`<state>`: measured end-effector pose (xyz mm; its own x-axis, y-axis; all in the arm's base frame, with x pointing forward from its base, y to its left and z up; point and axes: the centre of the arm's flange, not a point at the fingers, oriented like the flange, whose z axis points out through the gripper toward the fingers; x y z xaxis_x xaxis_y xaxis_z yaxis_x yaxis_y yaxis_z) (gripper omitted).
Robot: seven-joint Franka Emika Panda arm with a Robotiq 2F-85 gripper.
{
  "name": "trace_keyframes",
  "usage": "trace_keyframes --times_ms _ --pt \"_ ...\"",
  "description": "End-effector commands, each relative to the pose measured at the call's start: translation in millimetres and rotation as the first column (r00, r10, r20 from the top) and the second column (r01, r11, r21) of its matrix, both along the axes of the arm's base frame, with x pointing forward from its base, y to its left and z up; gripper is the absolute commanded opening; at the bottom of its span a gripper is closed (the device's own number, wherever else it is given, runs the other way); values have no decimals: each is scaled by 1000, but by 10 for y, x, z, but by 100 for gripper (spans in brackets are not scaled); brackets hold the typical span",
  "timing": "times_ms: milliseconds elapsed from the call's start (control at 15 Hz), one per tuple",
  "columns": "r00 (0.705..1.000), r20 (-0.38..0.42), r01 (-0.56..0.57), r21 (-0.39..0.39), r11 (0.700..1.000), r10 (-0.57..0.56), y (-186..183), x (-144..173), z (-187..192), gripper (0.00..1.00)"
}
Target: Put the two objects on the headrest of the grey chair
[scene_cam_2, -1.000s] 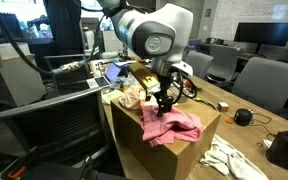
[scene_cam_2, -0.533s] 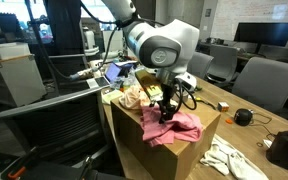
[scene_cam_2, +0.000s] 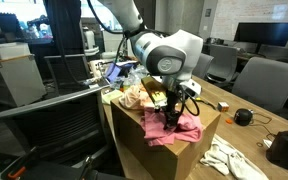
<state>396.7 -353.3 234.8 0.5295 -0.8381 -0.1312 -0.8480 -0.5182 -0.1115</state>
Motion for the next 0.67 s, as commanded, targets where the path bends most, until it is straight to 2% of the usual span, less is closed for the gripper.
trace_keyframes --times_ms 0,67,133,200,267,600 --pt "1000 15 24 -2 1000 -24 -71 127 -47 100" --pt "1000 12 19 0 1000 -19 -61 139 -55 75" --pt "1000 11 13 1 1000 -13 -49 148 -67 74" --pt "1000 11 10 1 1000 -10 -41 156 -77 68" --pt "1000 11 8 1 1000 -8 -33 162 -82 58" --pt "1000 20 2 4 1000 -2 -7 174 -58 20"
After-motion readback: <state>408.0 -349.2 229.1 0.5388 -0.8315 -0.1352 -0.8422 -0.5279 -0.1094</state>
